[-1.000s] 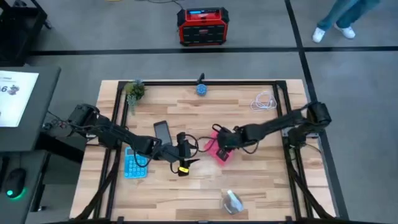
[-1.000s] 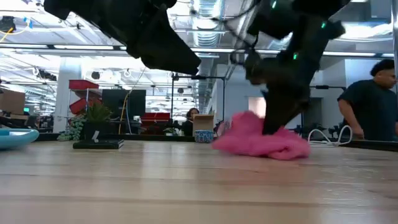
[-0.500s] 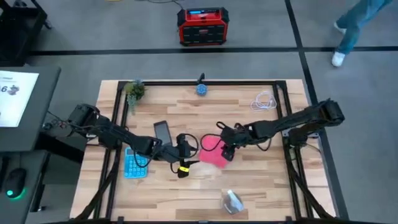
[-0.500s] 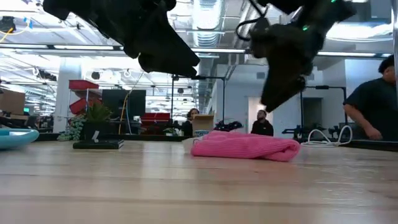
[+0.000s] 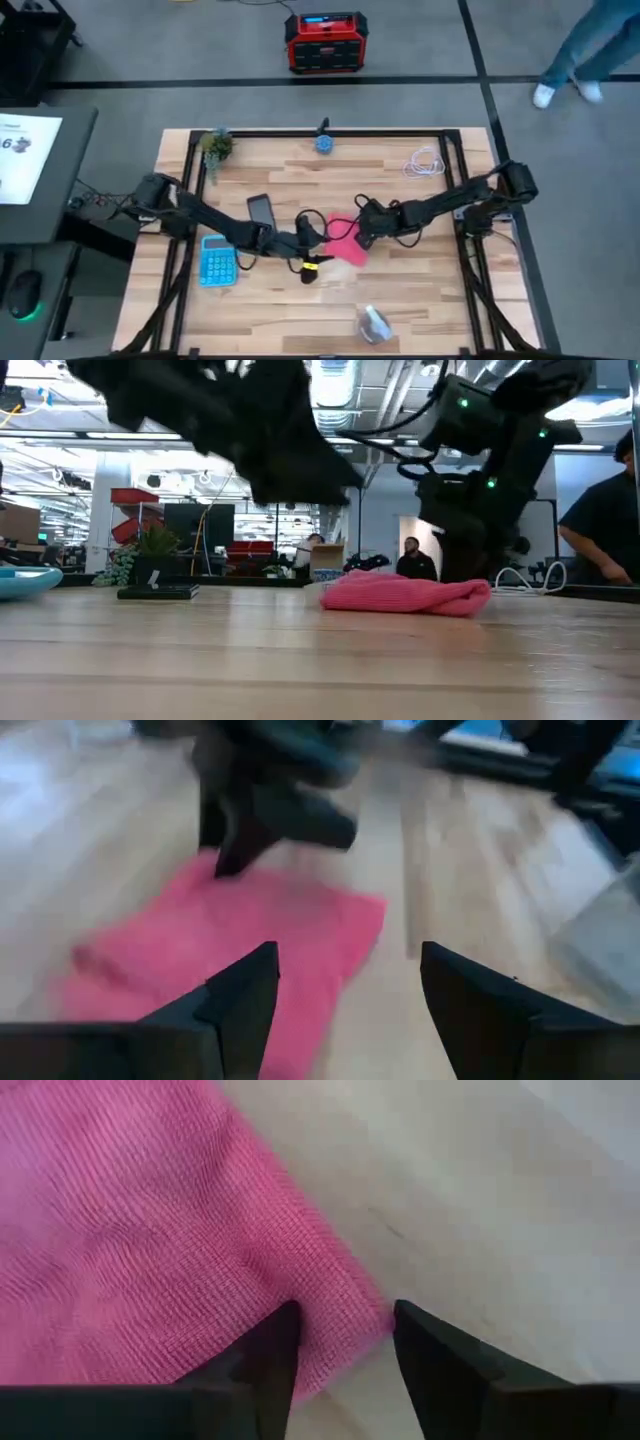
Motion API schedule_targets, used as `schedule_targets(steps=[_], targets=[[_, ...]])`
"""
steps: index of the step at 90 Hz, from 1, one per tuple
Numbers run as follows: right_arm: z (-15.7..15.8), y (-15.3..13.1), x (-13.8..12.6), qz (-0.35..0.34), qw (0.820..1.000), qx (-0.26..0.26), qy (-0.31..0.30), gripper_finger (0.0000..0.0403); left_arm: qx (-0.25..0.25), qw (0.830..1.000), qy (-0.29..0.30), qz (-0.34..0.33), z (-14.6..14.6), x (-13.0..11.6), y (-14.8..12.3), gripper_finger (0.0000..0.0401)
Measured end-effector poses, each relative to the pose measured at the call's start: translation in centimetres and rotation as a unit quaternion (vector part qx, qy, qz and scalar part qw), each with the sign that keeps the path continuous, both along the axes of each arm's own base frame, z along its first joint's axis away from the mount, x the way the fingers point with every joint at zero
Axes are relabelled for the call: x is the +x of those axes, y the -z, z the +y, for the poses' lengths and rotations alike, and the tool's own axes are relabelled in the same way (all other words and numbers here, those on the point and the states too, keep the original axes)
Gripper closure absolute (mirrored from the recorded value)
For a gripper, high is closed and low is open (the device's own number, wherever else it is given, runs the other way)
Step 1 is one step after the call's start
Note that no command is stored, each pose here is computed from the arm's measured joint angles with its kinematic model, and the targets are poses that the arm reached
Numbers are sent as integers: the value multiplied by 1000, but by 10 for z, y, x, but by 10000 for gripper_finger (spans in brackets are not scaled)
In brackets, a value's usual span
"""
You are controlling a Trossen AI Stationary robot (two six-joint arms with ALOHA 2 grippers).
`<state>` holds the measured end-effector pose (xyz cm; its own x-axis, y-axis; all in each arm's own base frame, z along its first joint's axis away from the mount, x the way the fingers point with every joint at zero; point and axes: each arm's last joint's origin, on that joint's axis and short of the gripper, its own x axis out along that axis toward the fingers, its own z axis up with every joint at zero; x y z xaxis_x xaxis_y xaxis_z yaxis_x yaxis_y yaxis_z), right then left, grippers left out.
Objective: Apply microfiber cloth
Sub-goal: Spray the black cellphone with the transparent spray bottle
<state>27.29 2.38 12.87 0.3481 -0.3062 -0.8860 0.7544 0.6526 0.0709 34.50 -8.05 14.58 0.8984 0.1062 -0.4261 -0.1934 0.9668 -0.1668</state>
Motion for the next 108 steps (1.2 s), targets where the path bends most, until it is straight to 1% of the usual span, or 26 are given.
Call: schedule_targets(steps=[12,18,23,34,42,47,52,56,62,72,83,87,96,108], targets=[[9,-7,-5,4,1000,5,-4,284,-26,998,-36,43,13,4,28,182],[13,-15,-5,-13,1000,-1,-9,285,-43,996,-43,73,20,4,41,182],[16,-20,-4,-28,1000,-7,-8,286,-59,994,-45,82,25,5,45,182],[20,-21,-3,-41,999,-18,-10,286,-77,992,-47,93,26,2,38,183],[22,-17,-1,-51,998,-21,-11,286,-82,993,-37,75,23,2,25,183],[21,-12,-4,-47,999,-22,-11,286,-85,994,-14,62,21,7,16,183],[20,-9,-5,-52,998,-21,-10,286,-81,995,13,63,22,11,13,183],[20,-8,-4,-63,998,-19,-9,286,-74,995,23,65,24,15,14,183],[20,-5,-6,-62,998,-19,-9,286,-67,995,18,71,30,23,19,183],[20,-3,-7,-66,998,-16,-9,286,-64,992,14,108,37,31,37,183],[21,-1,-13,-42,999,-17,-6,286,-65,988,3,137,38,33,47,183],[21,0,-16,-29,999,-15,8,286,-64,986,0,155,38,31,49,183],[21,3,-25,4,999,-16,42,286,-53,982,-14,178,34,25,47,183],[31,-1,-31,6,999,-25,31,286,-39,982,-27,182,29,19,37,183]])
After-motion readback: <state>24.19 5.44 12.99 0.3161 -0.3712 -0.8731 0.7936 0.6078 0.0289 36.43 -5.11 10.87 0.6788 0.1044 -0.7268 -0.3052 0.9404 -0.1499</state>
